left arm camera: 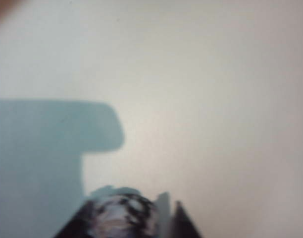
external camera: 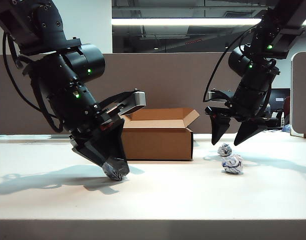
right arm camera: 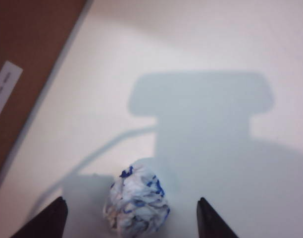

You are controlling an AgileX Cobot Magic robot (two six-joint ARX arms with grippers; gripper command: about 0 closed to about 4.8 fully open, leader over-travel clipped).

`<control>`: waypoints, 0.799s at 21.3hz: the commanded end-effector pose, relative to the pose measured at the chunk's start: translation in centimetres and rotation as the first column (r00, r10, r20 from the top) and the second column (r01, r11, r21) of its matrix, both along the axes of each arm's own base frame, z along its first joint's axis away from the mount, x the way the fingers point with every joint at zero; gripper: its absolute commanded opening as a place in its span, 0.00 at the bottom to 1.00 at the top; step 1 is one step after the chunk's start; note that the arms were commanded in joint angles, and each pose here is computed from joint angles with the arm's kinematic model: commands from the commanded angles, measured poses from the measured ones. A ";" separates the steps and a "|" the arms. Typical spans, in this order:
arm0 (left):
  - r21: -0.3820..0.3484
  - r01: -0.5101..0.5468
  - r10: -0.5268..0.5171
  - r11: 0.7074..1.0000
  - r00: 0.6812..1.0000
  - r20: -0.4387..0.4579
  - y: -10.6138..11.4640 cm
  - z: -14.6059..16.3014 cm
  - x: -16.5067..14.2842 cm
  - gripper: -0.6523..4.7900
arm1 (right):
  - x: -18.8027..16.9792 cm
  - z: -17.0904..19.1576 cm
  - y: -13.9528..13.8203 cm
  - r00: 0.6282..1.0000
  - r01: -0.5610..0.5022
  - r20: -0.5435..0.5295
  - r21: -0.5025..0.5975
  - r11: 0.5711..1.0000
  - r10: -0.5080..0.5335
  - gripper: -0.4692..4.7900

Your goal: Pick up all the paper balls on the table and put them in the paper box.

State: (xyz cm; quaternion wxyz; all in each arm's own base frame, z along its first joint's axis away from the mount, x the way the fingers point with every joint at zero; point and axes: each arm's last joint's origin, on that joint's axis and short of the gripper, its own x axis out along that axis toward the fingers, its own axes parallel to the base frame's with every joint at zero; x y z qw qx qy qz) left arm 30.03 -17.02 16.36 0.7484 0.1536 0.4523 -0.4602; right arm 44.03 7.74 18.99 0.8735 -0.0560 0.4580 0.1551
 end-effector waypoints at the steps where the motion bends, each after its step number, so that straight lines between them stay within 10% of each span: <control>1: 0.013 -0.028 0.028 1.000 1.000 0.002 0.0 0.1 0.1 0.37 | 0.1 0.5 0.1 1.000 0.000 0.014 0.008 1.000 0.000 0.77; 11: -0.015 -0.094 0.094 0.995 0.995 0.027 -0.8 3.8 1.8 0.21 | 0.2 0.8 0.0 1.000 0.003 0.020 0.005 1.000 -0.003 0.77; 17: -0.126 -0.221 0.248 0.967 0.932 0.266 -2.2 11.7 5.4 0.22 | 0.1 2.0 -0.2 0.997 0.066 -0.034 -0.032 0.997 -0.067 0.77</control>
